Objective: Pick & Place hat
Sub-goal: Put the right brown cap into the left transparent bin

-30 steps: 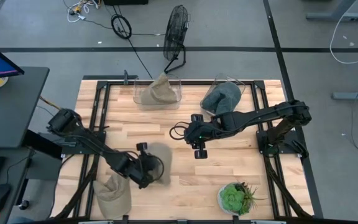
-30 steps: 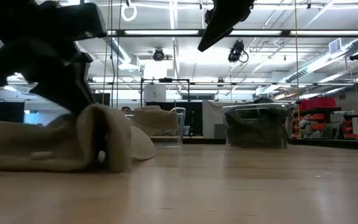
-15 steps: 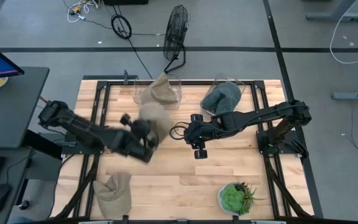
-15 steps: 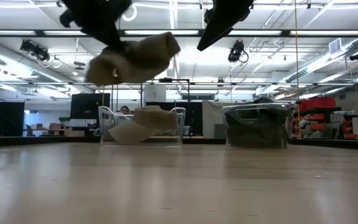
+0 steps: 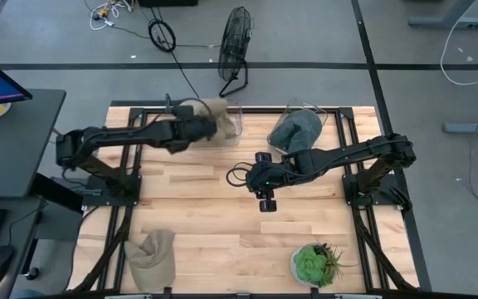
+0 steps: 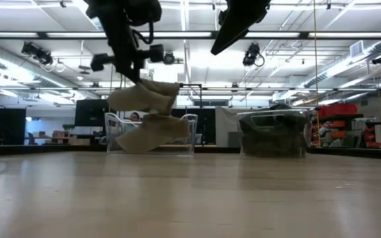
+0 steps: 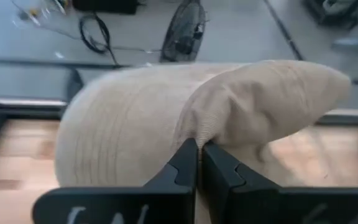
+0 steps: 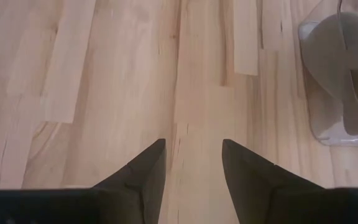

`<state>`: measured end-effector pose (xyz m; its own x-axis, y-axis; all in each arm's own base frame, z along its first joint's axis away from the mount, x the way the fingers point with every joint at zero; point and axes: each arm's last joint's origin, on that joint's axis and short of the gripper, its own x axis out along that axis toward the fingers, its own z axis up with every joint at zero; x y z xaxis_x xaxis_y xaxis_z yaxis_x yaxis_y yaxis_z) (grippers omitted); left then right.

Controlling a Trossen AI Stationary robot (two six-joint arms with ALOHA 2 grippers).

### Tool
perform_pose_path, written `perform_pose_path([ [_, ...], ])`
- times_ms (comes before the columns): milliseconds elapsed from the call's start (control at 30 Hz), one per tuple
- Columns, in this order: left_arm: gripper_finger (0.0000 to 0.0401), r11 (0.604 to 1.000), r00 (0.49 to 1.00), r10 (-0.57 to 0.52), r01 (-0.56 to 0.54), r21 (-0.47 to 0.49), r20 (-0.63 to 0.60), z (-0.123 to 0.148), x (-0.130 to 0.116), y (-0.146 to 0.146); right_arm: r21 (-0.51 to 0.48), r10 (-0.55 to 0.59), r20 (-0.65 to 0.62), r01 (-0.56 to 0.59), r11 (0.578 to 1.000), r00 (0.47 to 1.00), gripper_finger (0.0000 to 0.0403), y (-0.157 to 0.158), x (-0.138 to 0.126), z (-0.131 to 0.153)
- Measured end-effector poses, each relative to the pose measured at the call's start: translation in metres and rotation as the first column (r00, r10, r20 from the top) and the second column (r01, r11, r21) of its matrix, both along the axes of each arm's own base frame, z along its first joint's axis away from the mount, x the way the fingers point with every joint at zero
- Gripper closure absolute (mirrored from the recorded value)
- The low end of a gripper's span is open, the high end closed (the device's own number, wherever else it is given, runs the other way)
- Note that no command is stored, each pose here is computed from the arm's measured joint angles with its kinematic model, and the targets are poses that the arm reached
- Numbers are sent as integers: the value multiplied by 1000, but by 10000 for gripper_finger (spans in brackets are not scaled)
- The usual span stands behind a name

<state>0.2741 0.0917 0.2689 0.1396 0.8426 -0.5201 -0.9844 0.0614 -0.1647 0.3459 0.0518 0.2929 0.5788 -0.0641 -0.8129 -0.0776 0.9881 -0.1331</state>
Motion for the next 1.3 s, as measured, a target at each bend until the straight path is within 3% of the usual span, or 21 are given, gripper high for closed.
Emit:
perform_pose_path([
  [200, 386, 1000, 990, 12, -10, -21, 141, -10, 14, 23, -3, 0, -15, 0, 1000, 1000, 242, 0, -1, -1],
  [800, 383, 981, 994, 46, -64, -184, -100, -100, 39, 41, -11, 0, -64, -1, 1000, 998, 242, -1, -5, -3],
  [1067, 342, 974, 953, -158, 108, -198, -257, -89, 40, 41, -11, -2, -75, 1, 1000, 997, 242, -1, -6, -4],
  [1200, 303, 954, 932, -262, 212, -211, -250, -61, 41, 38, 14, -44, -80, 45, 999, 996, 242, -1, -7, -4],
  [1300, 273, 931, 888, -350, 295, -213, -299, -34, 35, 28, 25, -65, -87, 67, 997, 994, 242, -1, -8, -5],
])
